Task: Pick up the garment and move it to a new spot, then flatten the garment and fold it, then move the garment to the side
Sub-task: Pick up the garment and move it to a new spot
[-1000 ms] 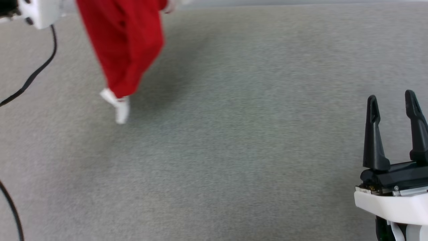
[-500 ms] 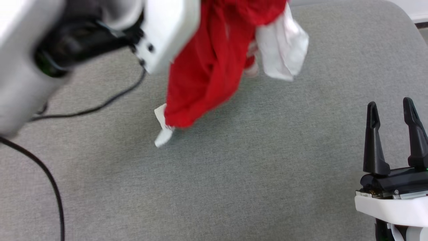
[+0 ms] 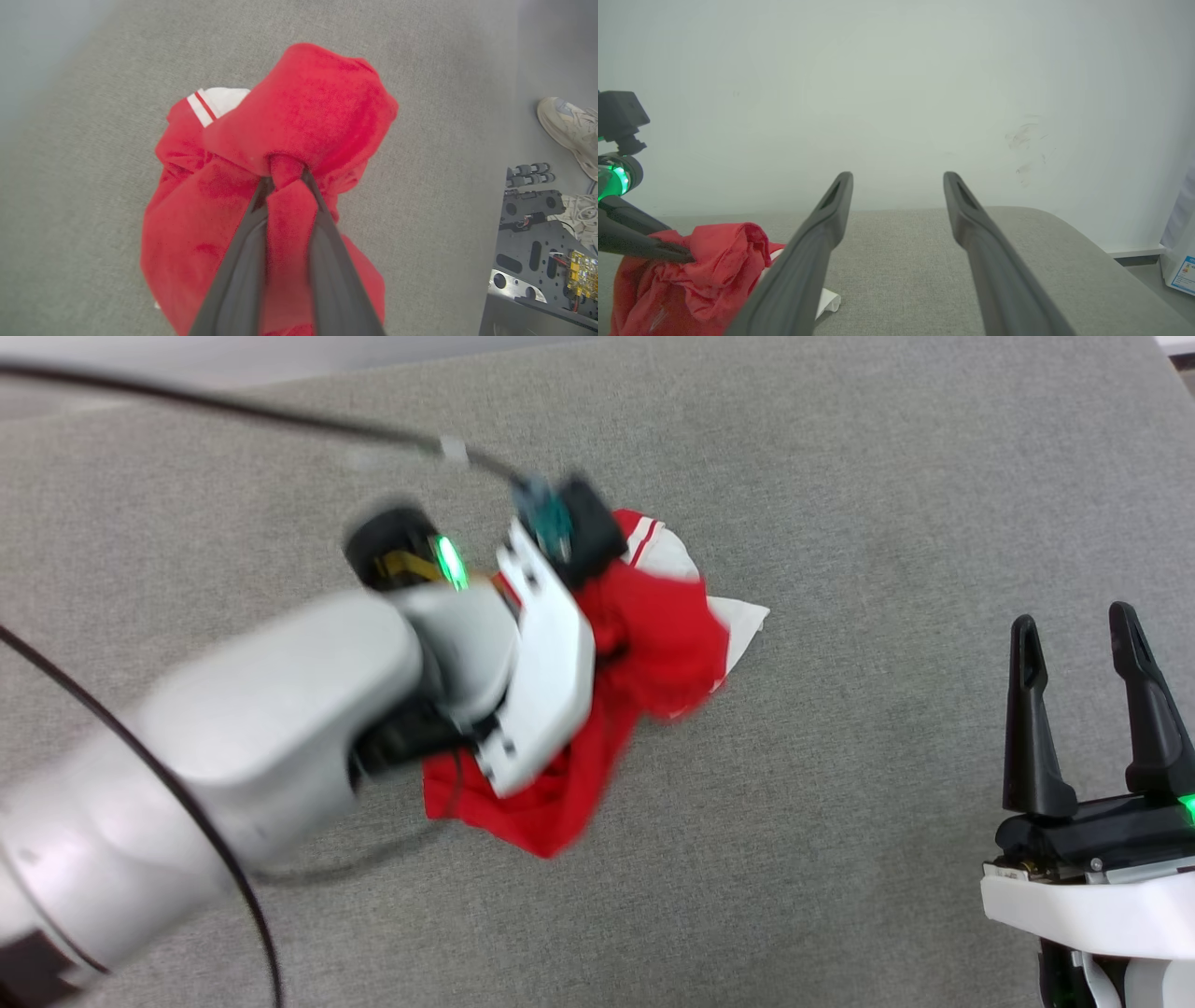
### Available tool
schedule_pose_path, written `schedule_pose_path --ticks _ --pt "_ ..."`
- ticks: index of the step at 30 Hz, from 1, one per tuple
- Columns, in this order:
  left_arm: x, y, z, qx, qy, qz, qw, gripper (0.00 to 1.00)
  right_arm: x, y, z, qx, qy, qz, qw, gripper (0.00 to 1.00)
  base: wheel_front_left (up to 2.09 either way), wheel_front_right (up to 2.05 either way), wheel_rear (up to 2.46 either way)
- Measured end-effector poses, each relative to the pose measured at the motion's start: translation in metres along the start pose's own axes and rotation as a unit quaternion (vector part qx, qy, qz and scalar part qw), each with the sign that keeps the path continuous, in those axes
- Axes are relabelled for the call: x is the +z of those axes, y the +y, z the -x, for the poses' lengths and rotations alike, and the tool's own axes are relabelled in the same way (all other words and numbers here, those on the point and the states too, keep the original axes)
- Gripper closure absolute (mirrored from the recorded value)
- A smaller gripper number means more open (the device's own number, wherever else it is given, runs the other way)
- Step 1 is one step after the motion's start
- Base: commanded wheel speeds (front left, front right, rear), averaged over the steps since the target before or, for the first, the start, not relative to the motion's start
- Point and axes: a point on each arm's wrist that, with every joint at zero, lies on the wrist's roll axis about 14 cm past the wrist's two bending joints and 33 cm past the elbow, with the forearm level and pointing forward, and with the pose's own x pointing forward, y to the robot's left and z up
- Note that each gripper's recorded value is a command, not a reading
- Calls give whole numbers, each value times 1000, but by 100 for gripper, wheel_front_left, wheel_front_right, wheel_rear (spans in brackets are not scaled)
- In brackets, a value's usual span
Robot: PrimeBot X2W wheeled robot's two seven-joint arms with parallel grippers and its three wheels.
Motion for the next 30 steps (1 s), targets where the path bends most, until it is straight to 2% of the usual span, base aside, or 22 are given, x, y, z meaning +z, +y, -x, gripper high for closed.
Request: schedule_pose_path --ticks 2,8,13,14,15,19,23,26,30 --pt "-24 -12 -14 -19 16 26 999 100 -4 0 0 0 6 0 1000 0 0 0 0" --pt "-96 -49 -40 -51 98 53 992 100 -16 2 -2 3 21 2 1000 0 0 0 0" --pt "-99 -60 -47 -56 81 72 993 100 -18 3 -2 5 24 0 1000 0 0 0 0" --pt "-97 -60 -47 -53 72 74 993 79 -17 4 -2 6 23 0 1000 0 0 0 0" --pt "-93 -59 -47 -49 60 75 994 0 -16 5 -1 7 22 -1 1000 0 0 0 0" --pt "-57 -52 -39 -22 -30 58 998 0 -12 8 4 11 20 -2 1000 0 0 0 0" --pt "-6 -35 -13 31 -149 27 988 0 -5 14 13 18 17 -4 1000 0 0 0 0" --pt "19 -26 10 80 -220 16 972 0 2 17 17 23 8 -5 1000 0 0 0 0" --pt "36 -8 51 174 -302 1 937 0 8 22 23 31 3 -4 1000 0 0 0 0"
